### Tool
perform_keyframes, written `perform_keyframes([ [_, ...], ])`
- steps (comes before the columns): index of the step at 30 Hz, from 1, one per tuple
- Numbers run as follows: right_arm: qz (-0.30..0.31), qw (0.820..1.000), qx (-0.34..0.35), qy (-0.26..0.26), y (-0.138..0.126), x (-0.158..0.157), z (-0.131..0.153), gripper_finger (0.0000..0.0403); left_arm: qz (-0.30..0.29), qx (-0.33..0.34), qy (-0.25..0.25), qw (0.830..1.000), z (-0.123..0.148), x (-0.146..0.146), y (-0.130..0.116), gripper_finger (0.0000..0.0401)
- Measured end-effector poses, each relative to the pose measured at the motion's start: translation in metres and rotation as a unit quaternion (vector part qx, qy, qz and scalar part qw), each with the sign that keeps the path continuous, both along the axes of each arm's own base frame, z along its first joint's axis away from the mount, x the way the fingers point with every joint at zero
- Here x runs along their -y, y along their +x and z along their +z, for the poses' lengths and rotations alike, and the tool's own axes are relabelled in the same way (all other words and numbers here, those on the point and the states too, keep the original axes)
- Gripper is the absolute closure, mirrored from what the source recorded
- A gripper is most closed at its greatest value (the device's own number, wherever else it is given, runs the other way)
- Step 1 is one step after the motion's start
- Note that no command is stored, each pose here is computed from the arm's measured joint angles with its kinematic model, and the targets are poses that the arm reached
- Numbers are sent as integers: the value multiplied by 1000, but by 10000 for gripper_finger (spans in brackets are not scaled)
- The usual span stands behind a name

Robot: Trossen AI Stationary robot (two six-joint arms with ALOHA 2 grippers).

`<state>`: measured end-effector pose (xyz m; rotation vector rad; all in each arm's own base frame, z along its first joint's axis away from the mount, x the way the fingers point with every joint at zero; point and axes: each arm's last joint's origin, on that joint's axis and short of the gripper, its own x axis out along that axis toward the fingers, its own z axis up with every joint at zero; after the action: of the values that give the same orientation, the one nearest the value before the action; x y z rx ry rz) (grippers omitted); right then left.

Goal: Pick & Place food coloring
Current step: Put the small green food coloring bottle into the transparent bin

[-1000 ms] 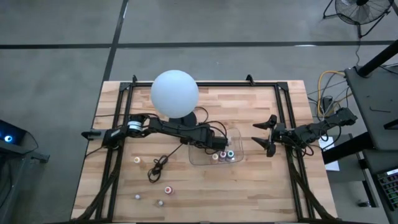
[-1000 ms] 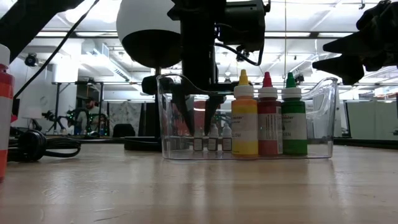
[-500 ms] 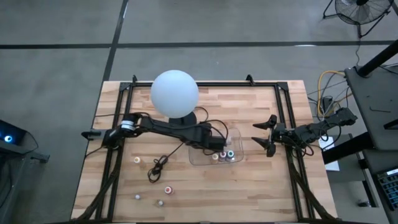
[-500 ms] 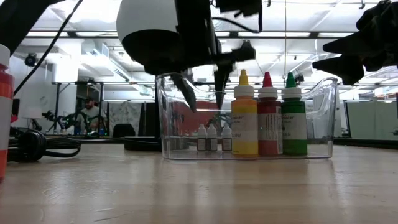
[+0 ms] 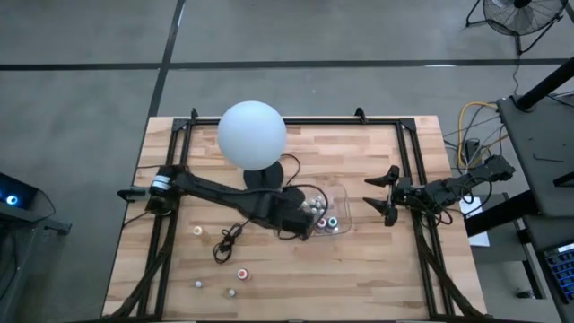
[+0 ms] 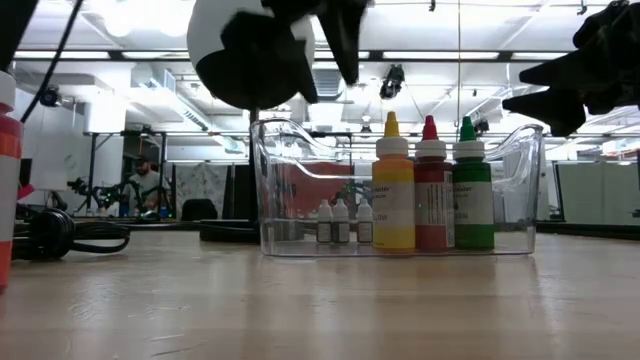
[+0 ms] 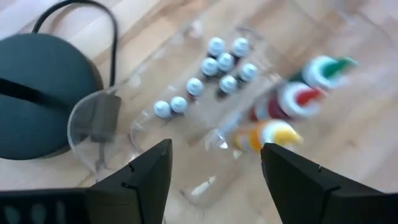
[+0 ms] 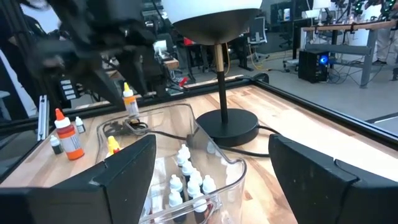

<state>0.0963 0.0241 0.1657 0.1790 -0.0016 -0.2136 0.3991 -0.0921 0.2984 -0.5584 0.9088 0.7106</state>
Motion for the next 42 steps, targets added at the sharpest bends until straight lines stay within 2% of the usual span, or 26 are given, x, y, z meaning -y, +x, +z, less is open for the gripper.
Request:
perform_keyframes([
  [4,0,1000,-1,0,0,0,0,105,-45,5,4,999,17,15,-15,185],
  [10,0,1000,0,0,0,0,0,101,-97,-12,-25,995,37,33,-42,185],
  [25,0,1000,0,0,0,0,0,96,-180,-128,9,975,51,67,-104,185],
  [32,0,1000,-1,0,0,0,0,99,-221,-121,13,968,57,84,-133,185],
  [38,0,1000,0,0,0,0,0,92,-227,-123,8,966,51,105,-152,185],
  [42,0,1000,0,0,0,0,0,95,-202,-121,-13,972,48,117,-163,185],
])
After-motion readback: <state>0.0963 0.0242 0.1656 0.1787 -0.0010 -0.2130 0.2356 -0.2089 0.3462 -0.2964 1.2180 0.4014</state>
